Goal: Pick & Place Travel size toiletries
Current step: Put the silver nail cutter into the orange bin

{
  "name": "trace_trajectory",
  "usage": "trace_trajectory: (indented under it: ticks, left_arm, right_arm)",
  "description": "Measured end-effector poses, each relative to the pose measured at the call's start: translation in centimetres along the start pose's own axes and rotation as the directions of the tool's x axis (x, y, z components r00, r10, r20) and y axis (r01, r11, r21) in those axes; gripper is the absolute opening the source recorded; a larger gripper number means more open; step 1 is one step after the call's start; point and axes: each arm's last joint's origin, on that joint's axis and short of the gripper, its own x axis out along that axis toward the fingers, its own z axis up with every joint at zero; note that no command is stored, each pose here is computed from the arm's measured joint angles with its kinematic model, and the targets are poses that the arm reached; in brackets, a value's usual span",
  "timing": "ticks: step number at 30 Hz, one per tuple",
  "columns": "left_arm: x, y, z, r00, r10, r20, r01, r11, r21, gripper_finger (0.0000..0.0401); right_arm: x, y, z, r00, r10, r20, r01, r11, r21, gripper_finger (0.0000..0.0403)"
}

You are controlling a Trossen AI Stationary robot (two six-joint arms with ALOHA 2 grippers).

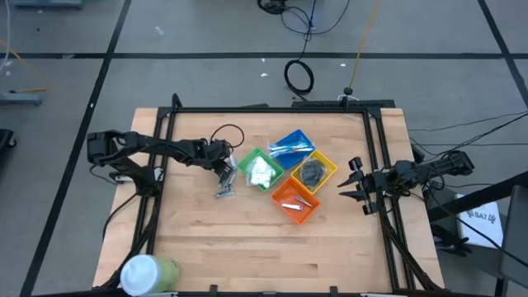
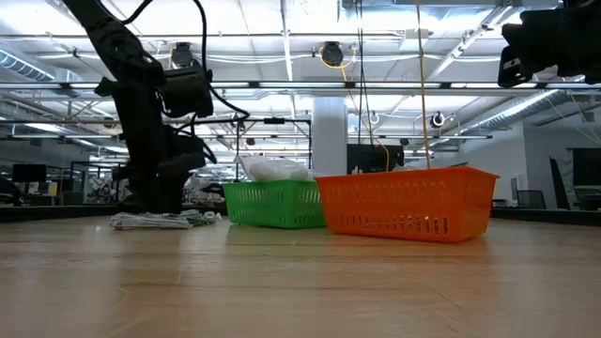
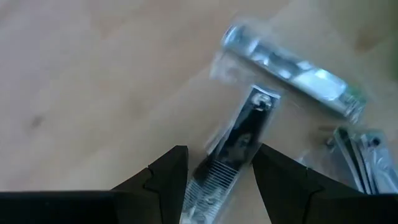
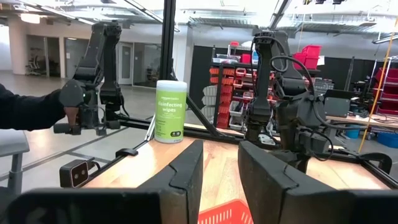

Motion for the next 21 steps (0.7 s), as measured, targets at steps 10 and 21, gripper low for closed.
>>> trace_trajectory:
  ticks: [10, 21]
  left_arm:
    - [1.12, -0.18, -0.03, 1.000, 0.011, -0.018, -0.011, 1.000, 0.026, 0.0175]
    - [0.64, -0.18, -0.04, 1.000, -0.015, -0.010, 0.015, 0.999, 0.029, 0.0025]
  right_arm:
    - [0.00, 0.00, 0.01, 1.000, 0.000, 0.001, 0.000, 1.000, 0.000, 0.0091]
    - [0.00, 0.00, 0.01, 1.000, 0.000, 0.001, 0.000, 1.000, 0.000, 0.0091]
